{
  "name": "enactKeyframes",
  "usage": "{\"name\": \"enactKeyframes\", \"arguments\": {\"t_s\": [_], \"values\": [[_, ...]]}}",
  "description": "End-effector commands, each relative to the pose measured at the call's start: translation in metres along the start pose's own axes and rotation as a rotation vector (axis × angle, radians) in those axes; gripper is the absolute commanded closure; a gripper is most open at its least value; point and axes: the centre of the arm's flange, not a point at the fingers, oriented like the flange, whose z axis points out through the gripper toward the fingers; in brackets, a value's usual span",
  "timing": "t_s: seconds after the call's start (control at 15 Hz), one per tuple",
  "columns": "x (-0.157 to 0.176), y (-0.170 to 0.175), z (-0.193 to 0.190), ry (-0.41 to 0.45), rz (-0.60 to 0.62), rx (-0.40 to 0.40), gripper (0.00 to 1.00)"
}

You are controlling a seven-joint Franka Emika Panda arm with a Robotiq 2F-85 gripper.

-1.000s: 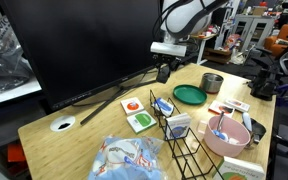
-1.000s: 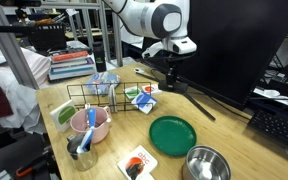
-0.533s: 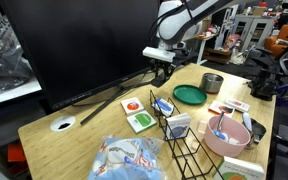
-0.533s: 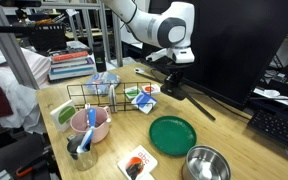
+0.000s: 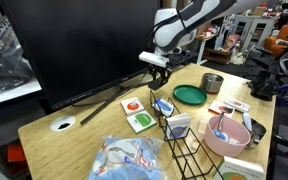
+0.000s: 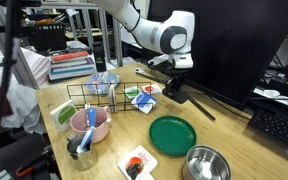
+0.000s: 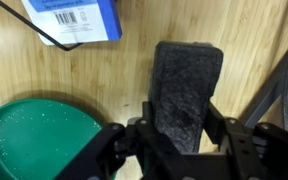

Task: Pick the black object and place it next to the green plate

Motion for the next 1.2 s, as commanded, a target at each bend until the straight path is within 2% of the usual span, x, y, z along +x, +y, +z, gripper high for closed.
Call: {"name": "enactKeyframes", "arguments": {"t_s": [0.0, 0.13, 0.2, 0.27, 0.47, 0.8, 0.87, 1.13], "values": [[0.004, -0.011, 0.005, 0.000, 0.054, -0.041, 0.74], [0.004, -0.010, 0.009, -0.013, 0.068, -0.071, 0.73], [0.004, -0.009, 0.009, -0.020, 0.072, -0.086, 0.42], [0.004, -0.009, 0.010, -0.025, 0.073, -0.096, 0.23], [0.003, -0.007, 0.008, -0.033, 0.073, -0.112, 0.03], [0.000, -0.006, -0.016, -0.050, 0.032, -0.083, 0.00], [-0.001, -0.007, -0.003, -0.012, 0.049, -0.075, 0.00], [-0.003, -0.008, -0.011, -0.017, 0.042, -0.070, 0.00]]}}
